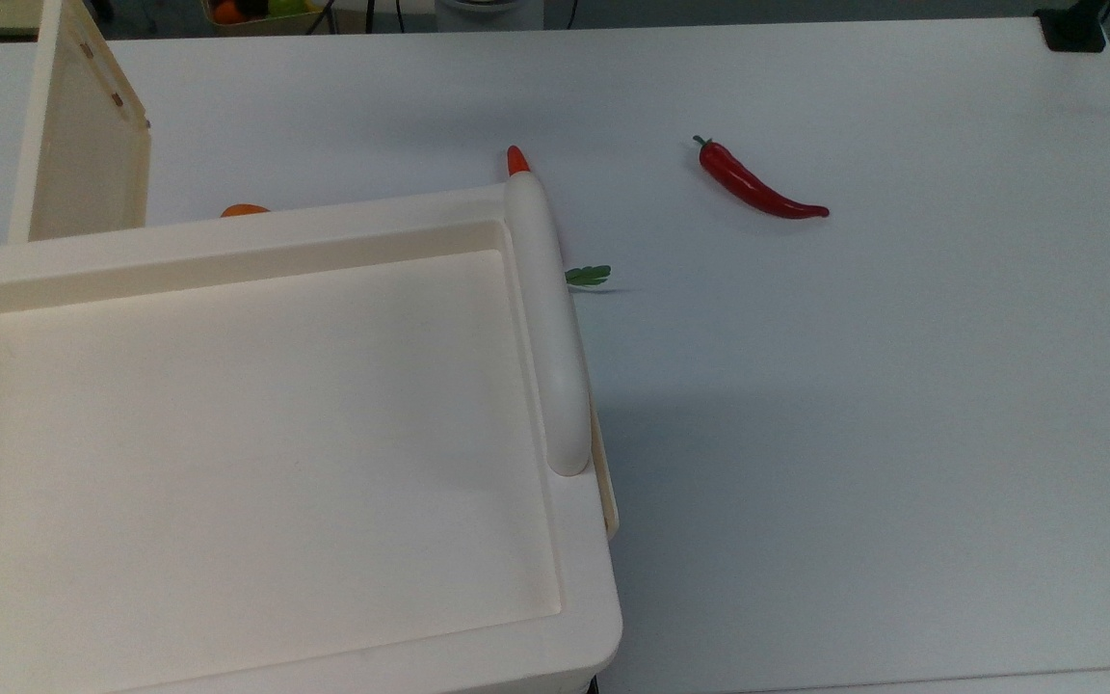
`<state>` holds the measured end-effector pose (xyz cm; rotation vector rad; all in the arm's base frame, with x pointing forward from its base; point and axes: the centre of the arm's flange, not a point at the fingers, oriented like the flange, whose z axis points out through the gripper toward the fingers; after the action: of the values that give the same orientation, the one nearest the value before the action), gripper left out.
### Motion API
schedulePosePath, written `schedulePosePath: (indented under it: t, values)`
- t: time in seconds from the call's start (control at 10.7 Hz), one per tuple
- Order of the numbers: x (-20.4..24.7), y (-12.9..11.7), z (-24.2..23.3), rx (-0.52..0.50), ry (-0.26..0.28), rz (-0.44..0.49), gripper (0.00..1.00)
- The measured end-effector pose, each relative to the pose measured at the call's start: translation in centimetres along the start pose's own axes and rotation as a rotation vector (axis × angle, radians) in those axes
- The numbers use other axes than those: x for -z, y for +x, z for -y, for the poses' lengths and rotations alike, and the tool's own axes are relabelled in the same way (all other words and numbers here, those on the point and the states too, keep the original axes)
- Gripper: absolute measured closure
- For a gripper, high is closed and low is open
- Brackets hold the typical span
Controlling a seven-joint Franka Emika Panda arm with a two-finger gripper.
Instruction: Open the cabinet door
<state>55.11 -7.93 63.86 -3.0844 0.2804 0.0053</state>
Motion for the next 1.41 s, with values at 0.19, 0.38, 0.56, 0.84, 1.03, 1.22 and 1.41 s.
schedulePosePath:
  t: [0.19, 0.38, 0.56, 0.84, 1.03, 1.22, 1.41]
  values:
    - [0.0, 0.0, -0.2, -0.006, -0.004, -0.001, 0.00]
    - [0.0, 0.1, -1.0, -0.022, -0.007, -0.002, 0.00]
    - [0.2, 0.2, -1.6, -0.032, -0.007, -0.016, 0.00]
    - [0.5, 0.7, -2.4, -0.047, -0.007, -0.056, 0.00]
    - [0.4, 0.9, -2.4, -0.048, -0.007, -0.061, 0.00]
    - [0.4, 0.9, -2.4, -0.048, -0.007, -0.061, 0.00]
    - [0.4, 0.9, -2.4, -0.048, -0.007, -0.061, 0.00]
